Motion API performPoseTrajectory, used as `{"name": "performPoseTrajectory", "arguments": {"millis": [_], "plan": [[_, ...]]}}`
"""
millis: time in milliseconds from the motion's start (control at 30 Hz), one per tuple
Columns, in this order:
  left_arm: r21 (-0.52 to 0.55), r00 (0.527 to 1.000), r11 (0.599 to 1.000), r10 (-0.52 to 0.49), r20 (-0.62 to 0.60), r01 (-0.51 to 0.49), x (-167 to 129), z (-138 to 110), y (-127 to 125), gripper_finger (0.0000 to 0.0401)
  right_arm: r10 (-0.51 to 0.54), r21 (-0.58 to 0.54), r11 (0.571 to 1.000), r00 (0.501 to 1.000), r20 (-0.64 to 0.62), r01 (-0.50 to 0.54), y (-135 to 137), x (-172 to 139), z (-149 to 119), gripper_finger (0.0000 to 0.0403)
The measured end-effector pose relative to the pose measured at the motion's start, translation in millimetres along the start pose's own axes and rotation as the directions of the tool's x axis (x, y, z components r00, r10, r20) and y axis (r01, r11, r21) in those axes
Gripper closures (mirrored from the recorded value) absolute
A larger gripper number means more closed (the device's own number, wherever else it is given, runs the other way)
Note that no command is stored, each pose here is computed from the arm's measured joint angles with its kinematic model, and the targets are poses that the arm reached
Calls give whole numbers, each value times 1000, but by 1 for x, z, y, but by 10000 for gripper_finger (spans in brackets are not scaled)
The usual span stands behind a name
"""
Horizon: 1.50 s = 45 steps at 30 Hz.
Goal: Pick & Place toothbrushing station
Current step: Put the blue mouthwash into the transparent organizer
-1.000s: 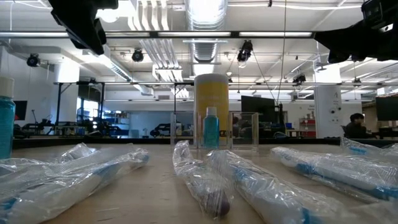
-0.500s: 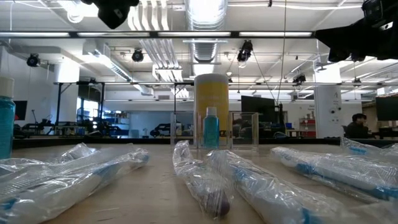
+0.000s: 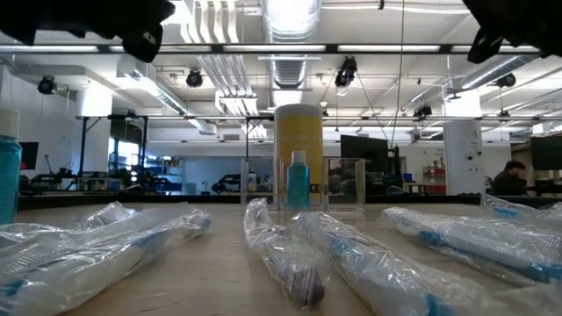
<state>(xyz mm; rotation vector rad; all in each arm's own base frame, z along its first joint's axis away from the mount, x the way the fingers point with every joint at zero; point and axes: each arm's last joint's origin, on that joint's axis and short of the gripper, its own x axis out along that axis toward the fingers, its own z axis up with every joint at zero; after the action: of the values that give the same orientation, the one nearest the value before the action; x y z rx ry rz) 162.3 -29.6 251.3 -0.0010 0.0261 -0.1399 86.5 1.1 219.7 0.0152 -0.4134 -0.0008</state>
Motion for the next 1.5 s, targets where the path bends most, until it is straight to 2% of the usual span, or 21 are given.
{"name": "performPoseTrajectory", "arguments": {"millis": [133, 200, 267, 400, 500, 567, 667, 700, 767, 833, 933, 1000, 1100, 1200, 1333, 1500], "plan": [[-50, 1000, 999, -2, 10, 3, -7, -11, 0, 389, -32, 102, 993, 983, -181, 51, 0, 10, 19, 394], [-74, 1000, 997, -3, 15, 4, -9, -11, 0, 387, -31, 171, 981, 952, -305, 86, 0, 18, 31, 394], [-85, 1000, 996, -3, 23, 5, -11, -10, 1, 387, -24, 233, 963, 900, -435, 138, 1, 28, 44, 394], [-86, 999, 996, -2, 41, 6, -14, -7, 1, 393, 24, 299, 926, 757, -653, 229, 8, 52, 65, 394], [-88, 999, 996, -2, 42, 6, -15, -7, 1, 395, 68, 328, 893, 627, -776, 309, 16, 70, 77, 394], [-95, 999, 995, -2, 41, 6, -15, -7, 1, 394, 89, 323, 872, 531, -843, 368, 24, 81, 82, 394], [-101, 1000, 995, -2, 8, 3, -15, -10, 1, 388, 65, 251, 852, 382, -922, 459, 39, 94, 84, 394], [-101, 1000, 995, -3, -6, 2, -15, -11, 1, 387, 45, 217, 842, 336, -941, 494, 44, 97, 84, 394], [-109, 999, 994, -5, -35, 1, -15, -14, 1, 387, 17, 178, 820, 288, -957, 544, 56, 104, 88, 394], [-122, 998, 993, -10, -57, 3, -15, -16, 1, 390, 16, 169, 797, 259, -966, 580, 71, 108, 90, 394], [-131, 996, 991, -26, -84, 14, -16, -19, 0, 394, 15, 172, 748, 244, -970, 641, 97, 111, 91, 394], [-133, 995, 991, -41, -96, 28, -16, -20, 0, 395, -7, 147, 699, 213, -977, 700, 112, 107, 92, 394], [-132, 993, 990, -60, -102, 46, -17, -20, -1, 392, -37, 72, 609, 119, -992, 790, 131, 99, 90, 394], [-133, 993, 990, -67, -97, 54, -19, -20, -1, 387, -76, -9, 547, 39, -996, 837, 149, 92, 85, 394], [-133, 994, 990, -67, -86, 55, -20, -18, -1, 389, -85, -128, 523, -98, -992, 843, 166, 93, 71, 394], [-129, 994, 990, -67, -81, 57, -21, -17, -1, 395, -110, -221, 526, -192, -975, 821, 180, 96, 51, 378]]}}
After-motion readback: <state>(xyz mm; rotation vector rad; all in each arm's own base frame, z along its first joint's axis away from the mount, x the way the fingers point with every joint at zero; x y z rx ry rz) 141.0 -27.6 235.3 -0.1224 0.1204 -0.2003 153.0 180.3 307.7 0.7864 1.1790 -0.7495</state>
